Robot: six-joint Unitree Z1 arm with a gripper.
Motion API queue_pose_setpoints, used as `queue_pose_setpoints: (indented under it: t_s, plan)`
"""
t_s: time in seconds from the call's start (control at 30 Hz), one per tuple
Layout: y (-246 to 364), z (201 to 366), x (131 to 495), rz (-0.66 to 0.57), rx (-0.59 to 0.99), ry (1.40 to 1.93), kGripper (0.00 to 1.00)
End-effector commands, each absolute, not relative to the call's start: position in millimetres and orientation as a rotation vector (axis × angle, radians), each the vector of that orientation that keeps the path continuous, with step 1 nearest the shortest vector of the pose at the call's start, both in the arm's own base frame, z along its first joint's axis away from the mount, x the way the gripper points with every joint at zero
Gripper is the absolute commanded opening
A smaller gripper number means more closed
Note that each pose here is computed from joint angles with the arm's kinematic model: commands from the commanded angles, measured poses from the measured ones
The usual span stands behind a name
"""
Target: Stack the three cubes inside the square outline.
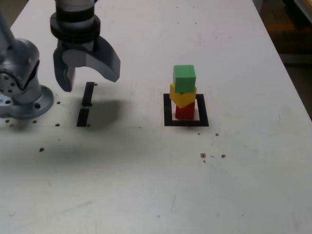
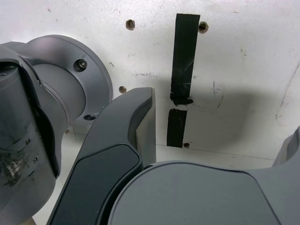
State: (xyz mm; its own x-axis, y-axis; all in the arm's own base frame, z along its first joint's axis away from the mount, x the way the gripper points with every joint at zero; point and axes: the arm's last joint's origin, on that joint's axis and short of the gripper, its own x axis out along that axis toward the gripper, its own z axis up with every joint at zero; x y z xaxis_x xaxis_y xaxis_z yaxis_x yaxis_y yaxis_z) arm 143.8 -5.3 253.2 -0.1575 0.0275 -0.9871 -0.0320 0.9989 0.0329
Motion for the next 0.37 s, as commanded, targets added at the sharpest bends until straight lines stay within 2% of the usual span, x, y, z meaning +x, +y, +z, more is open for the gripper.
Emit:
queue_pose_setpoints:
  t_s: [0.0, 0.33]
  plan:
    - [-5.2, 253.2, 141.2, 0.052, -0.008, 1.727, 1.0]
    - [-5.4, 233.3, 130.4, 0.032, -0.005, 1.796, 1.0]
